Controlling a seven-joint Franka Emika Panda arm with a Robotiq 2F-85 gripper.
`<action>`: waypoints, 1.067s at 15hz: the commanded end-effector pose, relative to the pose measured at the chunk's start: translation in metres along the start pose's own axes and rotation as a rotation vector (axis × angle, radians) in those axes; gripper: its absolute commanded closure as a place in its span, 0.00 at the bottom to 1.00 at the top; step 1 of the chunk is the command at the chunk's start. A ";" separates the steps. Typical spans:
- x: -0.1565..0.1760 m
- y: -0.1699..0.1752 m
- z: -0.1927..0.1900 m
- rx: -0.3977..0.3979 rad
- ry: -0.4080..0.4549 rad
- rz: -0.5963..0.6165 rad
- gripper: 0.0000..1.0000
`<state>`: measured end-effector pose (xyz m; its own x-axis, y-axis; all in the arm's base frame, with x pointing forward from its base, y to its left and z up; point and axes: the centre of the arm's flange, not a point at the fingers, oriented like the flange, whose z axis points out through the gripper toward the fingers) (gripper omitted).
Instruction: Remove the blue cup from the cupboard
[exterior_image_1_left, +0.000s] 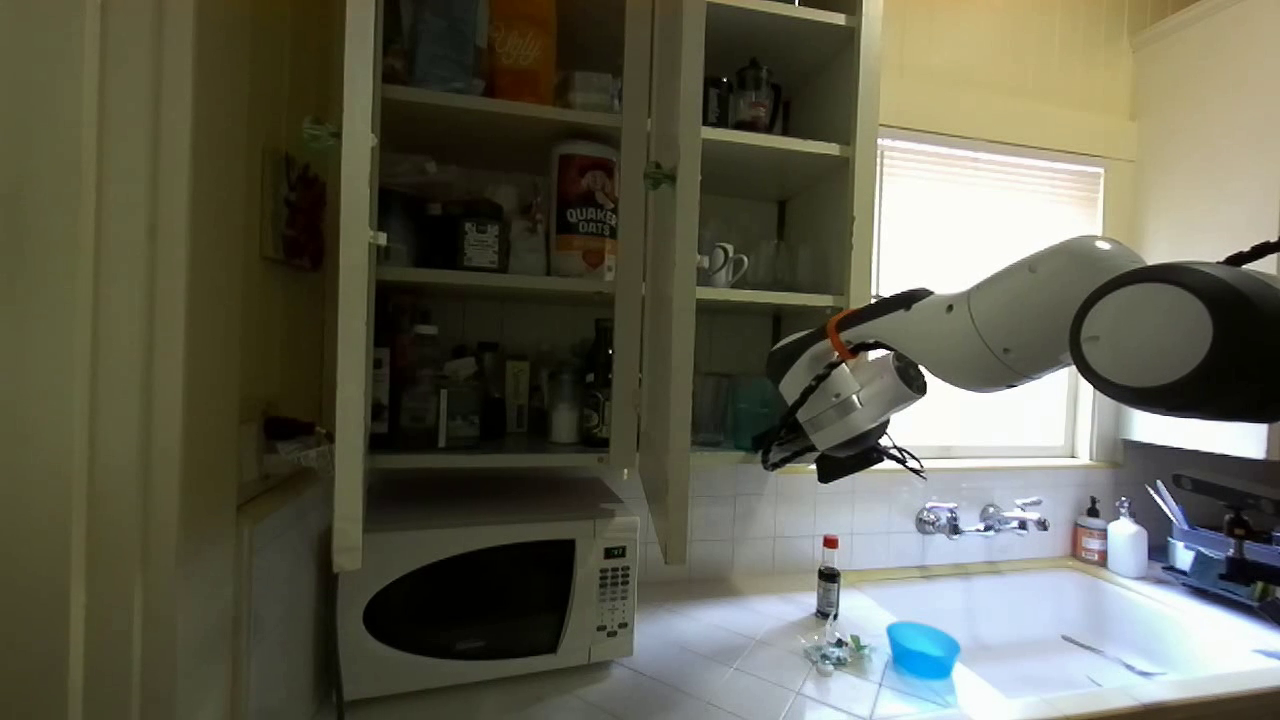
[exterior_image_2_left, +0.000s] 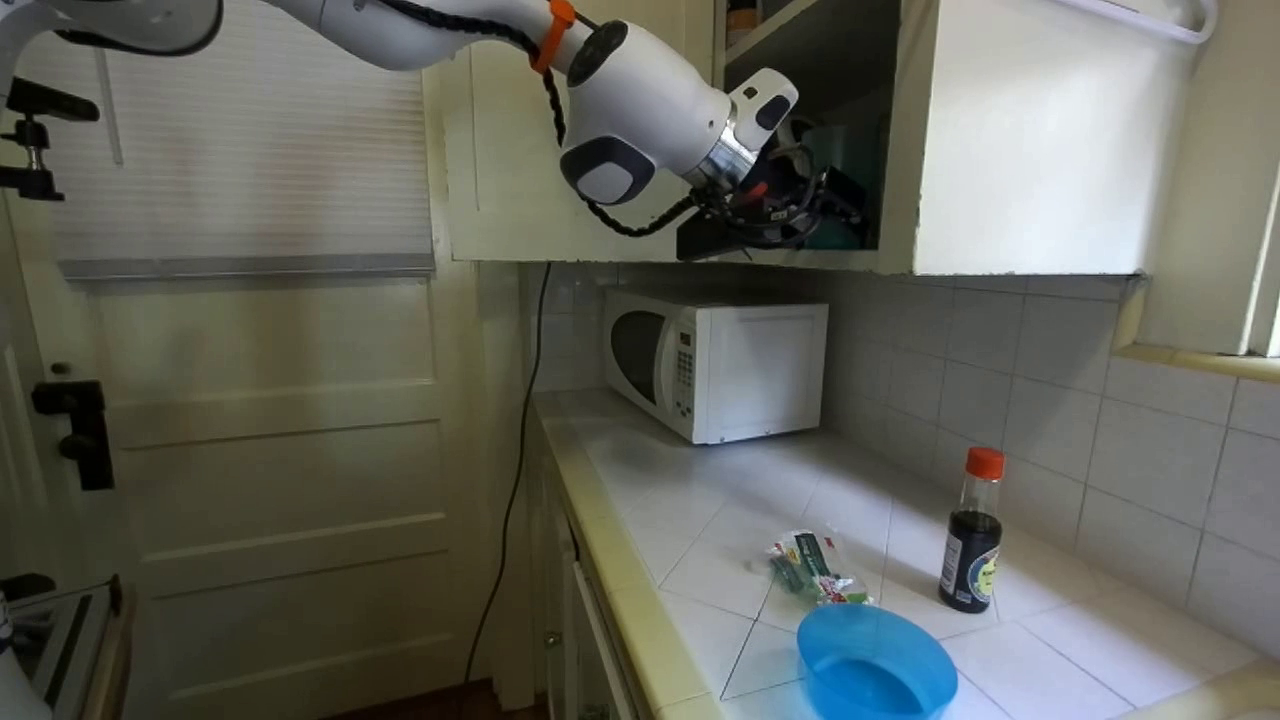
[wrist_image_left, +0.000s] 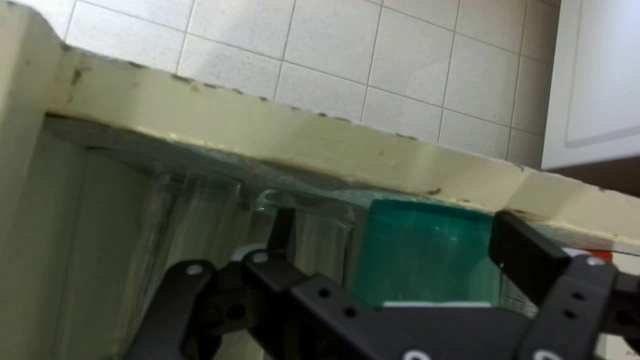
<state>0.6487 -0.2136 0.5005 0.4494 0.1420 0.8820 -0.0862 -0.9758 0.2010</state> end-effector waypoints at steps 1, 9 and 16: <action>-0.011 -0.001 0.009 0.048 0.007 -0.029 0.00; 0.005 -0.008 0.020 0.088 0.023 -0.054 0.00; 0.010 -0.002 0.028 0.083 0.030 -0.042 0.00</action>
<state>0.6698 -0.2057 0.5017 0.4271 0.1835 0.8854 -0.0107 -0.9781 0.2079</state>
